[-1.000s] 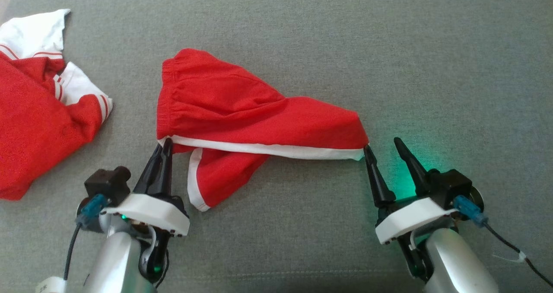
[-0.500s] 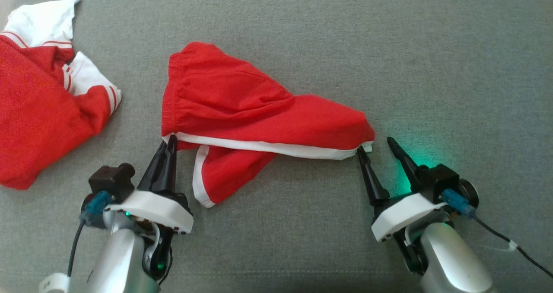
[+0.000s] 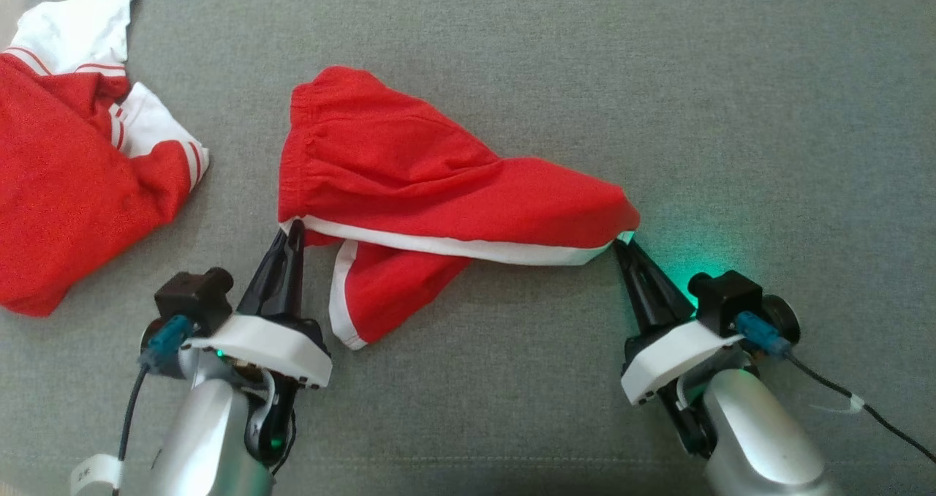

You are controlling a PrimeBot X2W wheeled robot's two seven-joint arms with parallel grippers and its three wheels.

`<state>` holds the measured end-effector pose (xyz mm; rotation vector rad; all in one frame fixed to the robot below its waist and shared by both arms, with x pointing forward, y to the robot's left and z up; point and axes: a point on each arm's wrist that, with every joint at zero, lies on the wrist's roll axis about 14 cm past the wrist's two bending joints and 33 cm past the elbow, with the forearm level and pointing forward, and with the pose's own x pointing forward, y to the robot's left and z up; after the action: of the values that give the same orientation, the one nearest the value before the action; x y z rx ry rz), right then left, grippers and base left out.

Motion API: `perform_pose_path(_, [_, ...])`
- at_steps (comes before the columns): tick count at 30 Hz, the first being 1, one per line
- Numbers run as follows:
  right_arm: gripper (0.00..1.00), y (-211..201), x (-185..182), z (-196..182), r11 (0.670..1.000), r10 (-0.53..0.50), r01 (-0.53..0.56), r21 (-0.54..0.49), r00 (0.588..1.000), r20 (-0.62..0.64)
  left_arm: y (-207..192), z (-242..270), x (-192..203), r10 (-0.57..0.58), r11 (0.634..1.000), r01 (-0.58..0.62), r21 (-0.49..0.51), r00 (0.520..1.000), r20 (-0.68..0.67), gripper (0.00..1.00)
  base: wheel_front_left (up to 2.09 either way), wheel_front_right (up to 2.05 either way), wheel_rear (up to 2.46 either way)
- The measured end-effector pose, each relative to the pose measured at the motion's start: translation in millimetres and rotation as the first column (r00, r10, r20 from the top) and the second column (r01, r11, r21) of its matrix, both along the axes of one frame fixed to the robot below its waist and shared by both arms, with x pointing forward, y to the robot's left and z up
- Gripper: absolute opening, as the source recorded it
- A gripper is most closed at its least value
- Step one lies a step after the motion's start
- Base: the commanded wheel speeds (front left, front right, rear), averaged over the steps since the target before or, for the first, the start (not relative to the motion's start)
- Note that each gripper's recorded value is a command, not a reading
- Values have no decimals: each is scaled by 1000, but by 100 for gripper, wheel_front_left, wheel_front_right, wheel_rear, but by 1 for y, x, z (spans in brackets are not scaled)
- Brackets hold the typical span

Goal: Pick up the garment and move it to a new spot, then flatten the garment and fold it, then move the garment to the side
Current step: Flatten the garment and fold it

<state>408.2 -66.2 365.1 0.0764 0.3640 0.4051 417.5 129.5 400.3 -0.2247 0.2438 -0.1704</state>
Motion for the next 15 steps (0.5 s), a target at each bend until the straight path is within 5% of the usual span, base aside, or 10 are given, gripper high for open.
perform_pose_path(8, [0,-20,21,46,994,-100,92,65,987,129,-12,39,10,-34,999,37,-21,992,121,0,0,0,0])
perform_pose_path(15, [0,-46,37,115,980,-188,157,120,930,315,-16,109,32,-103,995,96,36,940,324,0,0,0,0])
